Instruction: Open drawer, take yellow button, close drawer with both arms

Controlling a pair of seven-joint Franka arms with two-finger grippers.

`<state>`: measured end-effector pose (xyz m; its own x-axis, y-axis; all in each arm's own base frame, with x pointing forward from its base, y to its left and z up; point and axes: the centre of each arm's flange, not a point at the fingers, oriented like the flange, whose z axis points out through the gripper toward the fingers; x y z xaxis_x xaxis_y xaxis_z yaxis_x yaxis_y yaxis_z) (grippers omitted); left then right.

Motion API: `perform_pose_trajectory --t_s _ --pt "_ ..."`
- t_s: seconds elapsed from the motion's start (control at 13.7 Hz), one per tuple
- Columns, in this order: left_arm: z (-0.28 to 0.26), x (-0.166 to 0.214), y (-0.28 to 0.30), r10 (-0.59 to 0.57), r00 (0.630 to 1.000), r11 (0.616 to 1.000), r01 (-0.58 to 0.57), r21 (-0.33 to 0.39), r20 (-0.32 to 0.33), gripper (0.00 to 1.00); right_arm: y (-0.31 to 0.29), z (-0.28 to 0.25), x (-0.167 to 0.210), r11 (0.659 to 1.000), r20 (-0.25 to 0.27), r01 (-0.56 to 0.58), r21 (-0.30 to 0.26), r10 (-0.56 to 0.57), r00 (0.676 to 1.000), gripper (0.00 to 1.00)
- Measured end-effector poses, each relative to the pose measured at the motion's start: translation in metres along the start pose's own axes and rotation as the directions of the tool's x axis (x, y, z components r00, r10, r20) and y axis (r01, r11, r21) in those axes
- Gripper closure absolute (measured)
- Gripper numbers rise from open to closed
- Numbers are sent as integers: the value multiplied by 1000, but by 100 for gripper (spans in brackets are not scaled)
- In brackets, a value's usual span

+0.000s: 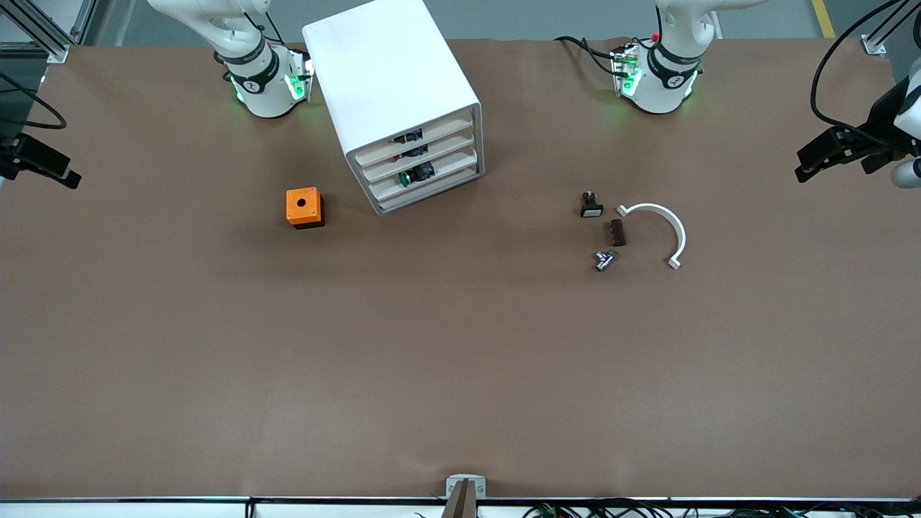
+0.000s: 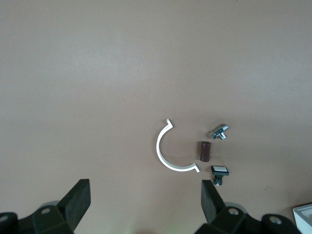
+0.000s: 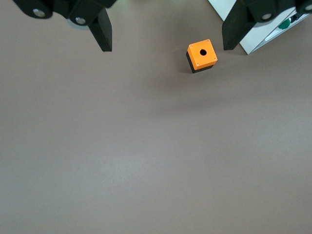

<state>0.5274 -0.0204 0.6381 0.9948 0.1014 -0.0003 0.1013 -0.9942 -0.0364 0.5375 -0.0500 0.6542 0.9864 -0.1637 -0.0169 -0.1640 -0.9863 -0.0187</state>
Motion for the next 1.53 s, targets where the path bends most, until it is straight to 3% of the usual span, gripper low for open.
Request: perform_pose_trajectory --t_s 0.44,0.73,1.02,1.53 --pt "12 7 1 2 1000 1000 -2 1 27 0 0 0 0 1000 -2 13 -22 -13 1000 0" --pt "59 30 13 3 993 1000 -2 -11 114 0 -3 -1 1 999 -14 28 -22 -28 1000 0" --pt "123 59 47 -135 971 988 148 -52 197 0 -10 -1 1 999 -16 40 -22 -40 999 0" --pt "246 98 92 -261 896 958 285 -16 360 0 -9 0 1 999 -13 39 -22 -39 999 0"
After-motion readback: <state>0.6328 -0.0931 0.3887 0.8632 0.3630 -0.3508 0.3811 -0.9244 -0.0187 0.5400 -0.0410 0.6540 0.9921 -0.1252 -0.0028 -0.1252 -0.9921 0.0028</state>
